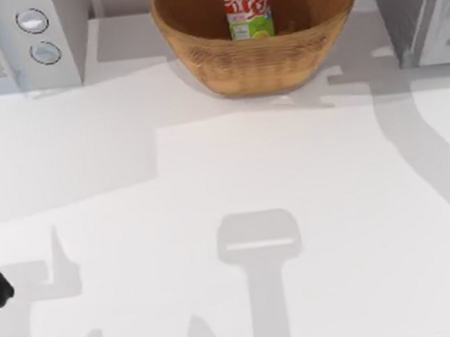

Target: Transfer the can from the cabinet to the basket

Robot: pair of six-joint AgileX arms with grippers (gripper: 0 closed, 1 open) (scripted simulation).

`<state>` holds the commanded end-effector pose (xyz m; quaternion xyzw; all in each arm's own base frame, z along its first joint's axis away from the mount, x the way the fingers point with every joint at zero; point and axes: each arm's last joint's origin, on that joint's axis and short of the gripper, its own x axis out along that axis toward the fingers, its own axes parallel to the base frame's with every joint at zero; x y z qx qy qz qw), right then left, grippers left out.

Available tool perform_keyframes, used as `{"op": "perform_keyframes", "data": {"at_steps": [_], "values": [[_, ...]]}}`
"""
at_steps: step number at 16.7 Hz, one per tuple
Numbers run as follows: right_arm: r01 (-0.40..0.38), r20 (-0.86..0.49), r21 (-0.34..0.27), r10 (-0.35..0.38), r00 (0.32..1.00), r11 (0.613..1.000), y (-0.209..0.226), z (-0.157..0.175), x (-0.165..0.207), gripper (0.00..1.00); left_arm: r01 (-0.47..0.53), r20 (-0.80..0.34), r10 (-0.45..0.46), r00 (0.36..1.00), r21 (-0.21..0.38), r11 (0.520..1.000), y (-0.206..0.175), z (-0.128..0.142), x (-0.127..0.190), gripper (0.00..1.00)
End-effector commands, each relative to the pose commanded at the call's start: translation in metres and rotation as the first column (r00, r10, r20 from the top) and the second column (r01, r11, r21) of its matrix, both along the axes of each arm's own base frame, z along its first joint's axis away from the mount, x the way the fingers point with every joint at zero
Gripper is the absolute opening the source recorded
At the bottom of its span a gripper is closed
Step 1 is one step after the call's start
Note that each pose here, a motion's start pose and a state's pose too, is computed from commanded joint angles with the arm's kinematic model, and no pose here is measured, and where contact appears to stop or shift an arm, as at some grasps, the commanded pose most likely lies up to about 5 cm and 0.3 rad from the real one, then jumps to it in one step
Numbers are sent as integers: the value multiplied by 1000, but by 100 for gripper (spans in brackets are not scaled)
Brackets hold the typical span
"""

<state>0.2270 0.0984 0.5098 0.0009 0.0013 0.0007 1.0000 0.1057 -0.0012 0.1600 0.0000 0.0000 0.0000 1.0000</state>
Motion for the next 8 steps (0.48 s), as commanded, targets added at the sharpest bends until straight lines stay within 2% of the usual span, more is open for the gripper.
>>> {"op": "perform_keyframes", "data": {"at_steps": [3,8], "values": [[42,22,-2,-42,999,999,-10,7,-6,100,0,0,0,1000,0,1000,0,0,0,100],[42,20,-4,-42,999,999,-10,7,30,100,0,0,0,1000,0,1000,0,0,0,100]]}}
